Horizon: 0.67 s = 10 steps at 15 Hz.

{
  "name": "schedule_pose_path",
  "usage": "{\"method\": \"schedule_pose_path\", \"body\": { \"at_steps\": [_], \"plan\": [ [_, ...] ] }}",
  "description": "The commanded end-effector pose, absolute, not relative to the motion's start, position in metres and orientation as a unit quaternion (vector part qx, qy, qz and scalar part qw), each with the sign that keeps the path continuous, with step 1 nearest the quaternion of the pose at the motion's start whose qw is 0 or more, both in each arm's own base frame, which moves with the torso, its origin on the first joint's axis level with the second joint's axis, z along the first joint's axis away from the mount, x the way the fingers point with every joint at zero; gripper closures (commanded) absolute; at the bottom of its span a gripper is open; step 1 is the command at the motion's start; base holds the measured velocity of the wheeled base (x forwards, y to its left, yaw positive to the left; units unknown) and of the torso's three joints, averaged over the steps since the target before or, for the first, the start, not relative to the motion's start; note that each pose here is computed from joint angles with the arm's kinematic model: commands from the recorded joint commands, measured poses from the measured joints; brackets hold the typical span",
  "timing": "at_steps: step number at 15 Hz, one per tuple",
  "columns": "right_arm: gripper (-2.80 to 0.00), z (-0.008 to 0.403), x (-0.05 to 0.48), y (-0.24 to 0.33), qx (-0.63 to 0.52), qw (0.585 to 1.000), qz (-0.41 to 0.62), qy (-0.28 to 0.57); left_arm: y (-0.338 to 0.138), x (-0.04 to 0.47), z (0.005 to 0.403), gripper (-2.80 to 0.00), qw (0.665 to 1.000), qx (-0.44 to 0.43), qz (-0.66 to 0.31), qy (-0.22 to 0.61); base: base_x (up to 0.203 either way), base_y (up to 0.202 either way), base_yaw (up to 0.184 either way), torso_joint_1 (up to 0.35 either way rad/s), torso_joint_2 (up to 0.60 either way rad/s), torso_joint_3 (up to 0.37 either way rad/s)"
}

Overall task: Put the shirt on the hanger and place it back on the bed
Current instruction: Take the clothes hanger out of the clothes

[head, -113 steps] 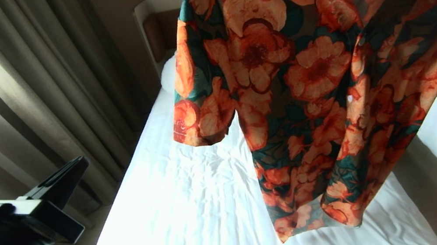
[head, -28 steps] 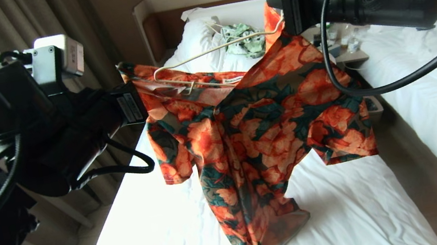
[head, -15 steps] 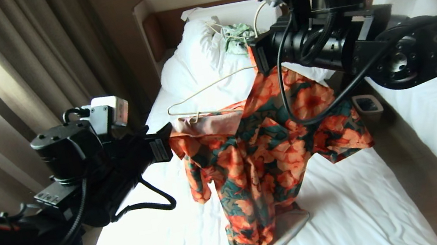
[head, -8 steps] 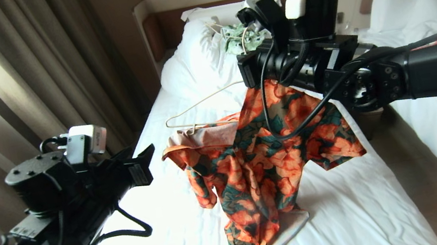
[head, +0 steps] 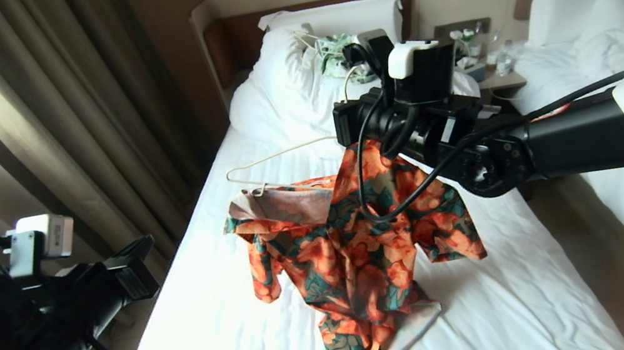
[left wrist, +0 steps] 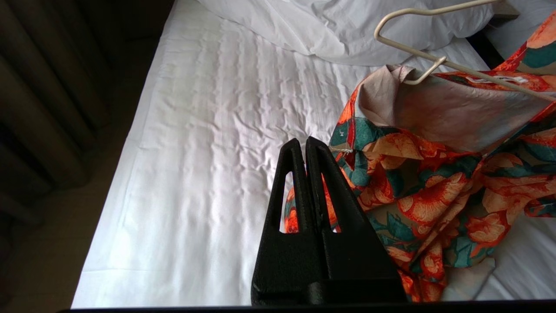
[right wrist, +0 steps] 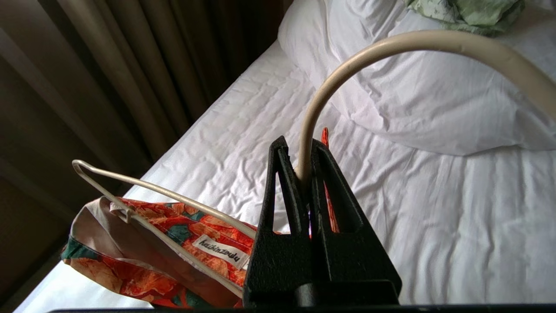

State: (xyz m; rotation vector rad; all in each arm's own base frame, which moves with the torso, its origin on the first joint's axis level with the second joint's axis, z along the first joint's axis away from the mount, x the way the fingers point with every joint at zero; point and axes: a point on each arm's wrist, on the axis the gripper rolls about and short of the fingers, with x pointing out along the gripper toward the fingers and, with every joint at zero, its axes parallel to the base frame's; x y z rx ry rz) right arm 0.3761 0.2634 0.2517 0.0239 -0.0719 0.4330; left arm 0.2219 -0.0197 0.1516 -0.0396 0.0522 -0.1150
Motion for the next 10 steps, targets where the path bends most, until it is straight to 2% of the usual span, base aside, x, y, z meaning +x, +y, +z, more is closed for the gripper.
{"method": "schedule_pose_path", "body": {
  "at_steps": [1,5,10],
  "plan": [
    [0.00,0.242,0.377,0.266,0.056,0.974,0.218,-0.013,-0.020,0.221,0.151,0.00,0.998,-0.022,-0.057,0.025,0.000,0.000,0.000,0.000,0.00,0.000],
    [0.00,0.234,0.375,0.267,0.184,0.959,0.213,0.030,-0.017,0.221,0.152,0.00,0.998,-0.021,-0.050,0.023,0.000,0.000,0.000,0.000,0.00,0.000],
    [0.00,0.263,0.353,0.253,0.230,0.946,0.227,-0.013,-0.017,0.220,0.153,0.00,0.998,-0.020,-0.049,0.020,0.000,0.000,0.000,0.000,0.00,0.000]
  ]
}}
